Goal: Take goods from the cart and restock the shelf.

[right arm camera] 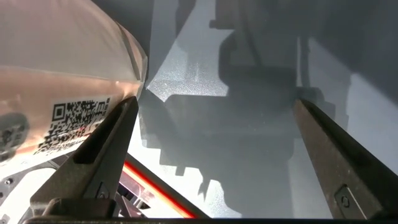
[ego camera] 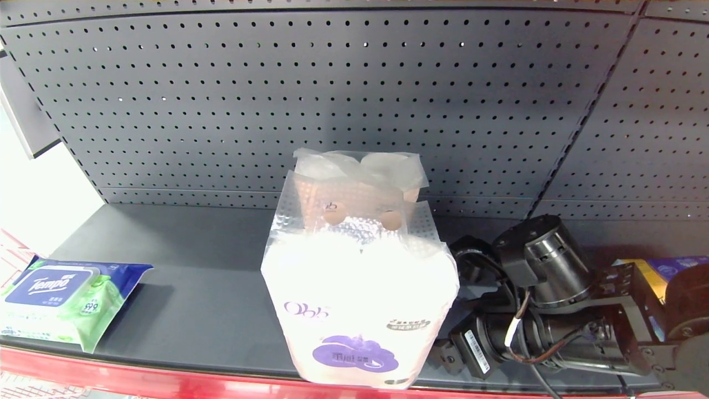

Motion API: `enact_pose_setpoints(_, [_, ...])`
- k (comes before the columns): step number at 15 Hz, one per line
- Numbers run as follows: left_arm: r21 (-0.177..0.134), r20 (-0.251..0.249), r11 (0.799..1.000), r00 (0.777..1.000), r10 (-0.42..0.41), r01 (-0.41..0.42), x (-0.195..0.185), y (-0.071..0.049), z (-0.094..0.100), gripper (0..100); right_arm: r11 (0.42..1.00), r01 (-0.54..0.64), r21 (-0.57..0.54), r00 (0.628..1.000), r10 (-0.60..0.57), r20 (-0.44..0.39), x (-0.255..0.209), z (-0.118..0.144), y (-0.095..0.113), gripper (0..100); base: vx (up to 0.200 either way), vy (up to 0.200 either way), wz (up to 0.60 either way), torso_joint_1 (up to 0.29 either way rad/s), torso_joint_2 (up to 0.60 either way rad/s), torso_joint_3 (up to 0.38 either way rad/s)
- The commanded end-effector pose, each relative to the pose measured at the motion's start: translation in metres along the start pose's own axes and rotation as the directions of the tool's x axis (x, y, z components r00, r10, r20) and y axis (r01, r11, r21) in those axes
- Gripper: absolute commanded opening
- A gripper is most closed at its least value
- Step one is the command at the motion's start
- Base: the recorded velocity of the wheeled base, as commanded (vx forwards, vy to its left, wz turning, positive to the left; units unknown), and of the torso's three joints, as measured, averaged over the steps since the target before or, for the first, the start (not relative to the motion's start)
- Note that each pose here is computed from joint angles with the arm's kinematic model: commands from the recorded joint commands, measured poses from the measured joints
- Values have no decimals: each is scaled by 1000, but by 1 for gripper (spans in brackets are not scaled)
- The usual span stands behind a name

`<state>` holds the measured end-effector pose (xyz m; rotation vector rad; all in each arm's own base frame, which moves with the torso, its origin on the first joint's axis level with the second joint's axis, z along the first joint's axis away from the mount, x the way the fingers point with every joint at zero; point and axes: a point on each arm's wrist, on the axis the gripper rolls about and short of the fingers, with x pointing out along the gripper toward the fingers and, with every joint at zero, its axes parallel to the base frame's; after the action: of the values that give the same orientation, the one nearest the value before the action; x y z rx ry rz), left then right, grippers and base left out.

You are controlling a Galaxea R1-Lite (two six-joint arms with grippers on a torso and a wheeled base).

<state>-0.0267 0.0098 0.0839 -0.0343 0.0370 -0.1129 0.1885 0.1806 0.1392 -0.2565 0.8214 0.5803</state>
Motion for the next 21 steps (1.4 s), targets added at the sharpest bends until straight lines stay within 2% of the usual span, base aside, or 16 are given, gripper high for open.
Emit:
enact_pose_setpoints(1, [0, -1, 1000, 1000, 0, 0, 0, 0, 0, 100, 1000, 0, 7, 1000, 0, -3, 0, -1, 0, 100, 0, 0, 0, 0, 0, 0])
enact_pose_setpoints(4, [0, -1, 1000, 1000, 0, 0, 0, 0, 0, 100, 1000, 25, 15, 1000, -25, -5, -2, -4, -2, 100, 0, 0, 0, 0, 0, 0])
enact_pose_setpoints(6, [0, -2, 1000, 1000, -3, 3, 0, 0, 0, 100, 998, 49, 37, 999, -50, 16, -13, -8, -10, 100, 0, 0, 0, 0, 0, 0])
enact_pose_setpoints(9, [4, -2, 1000, 1000, -9, 9, 0, 0, 0, 100, 986, 132, 100, 985, -142, 101, -42, -14, -30, 100, 0, 0, 0, 0, 0, 0])
enact_pose_setpoints(11, [21, -4, 1000, 1000, -14, 14, 0, 0, 0, 100, 973, 182, 145, 952, -211, 220, -79, -14, -43, 100, 0, 0, 0, 0, 0, 0])
enact_pose_setpoints(13, [20, -4, 1000, 1000, -20, 20, 0, 0, 0, 100, 945, 265, 191, 890, -316, 329, -119, -28, -55, 100, 0, 0, 0, 0, 0, 0])
enact_pose_setpoints(14, [20, -4, 1000, 1000, -20, 20, 0, 0, 0, 100, 943, 269, 195, 886, -322, 334, -121, -29, -55, 100, 0, 0, 0, 0, 0, 0])
enact_pose_setpoints(15, [20, -3, 999, 999, -40, 40, 0, -1, 1, 100, 896, 368, 248, 785, -443, 433, -166, -52, -65, 100, 0, 0, 0, 0, 0, 0])
enact_pose_setpoints(16, [18, -3, 999, 999, -46, 46, 0, -1, 0, 100, 820, 482, 309, 697, -572, 432, -191, -74, -70, 100, 0, 0, 0, 0, 0, 0])
enact_pose_setpoints(17, [17, -4, 998, 999, -53, 54, 0, -1, 0, 100, 752, 545, 370, 637, -659, 401, -209, -93, -68, 100, 0, 0, 0, 0, 0, 0])
enact_pose_setpoints(19, [15, -5, 998, 998, -60, 60, 0, -1, 0, 100, 633, 628, 453, 574, -769, 280, -226, -125, -56, 100, 0, 0, 0, 0, 0, 0])
enact_pose_setpoints(20, [15, -4, 998, 998, -61, 61, 0, -1, 0, 100, 600, 648, 470, 560, -793, 240, -227, -137, -50, 100, 0, 0, 0, 0, 0, 0])
enact_pose_setpoints(21, [14, -4, 998, 998, -64, 64, 0, -1, 0, 100, 594, 652, 472, 553, -798, 239, -223, -154, -42, 100, 0, 0, 0, 0, 0, 0])
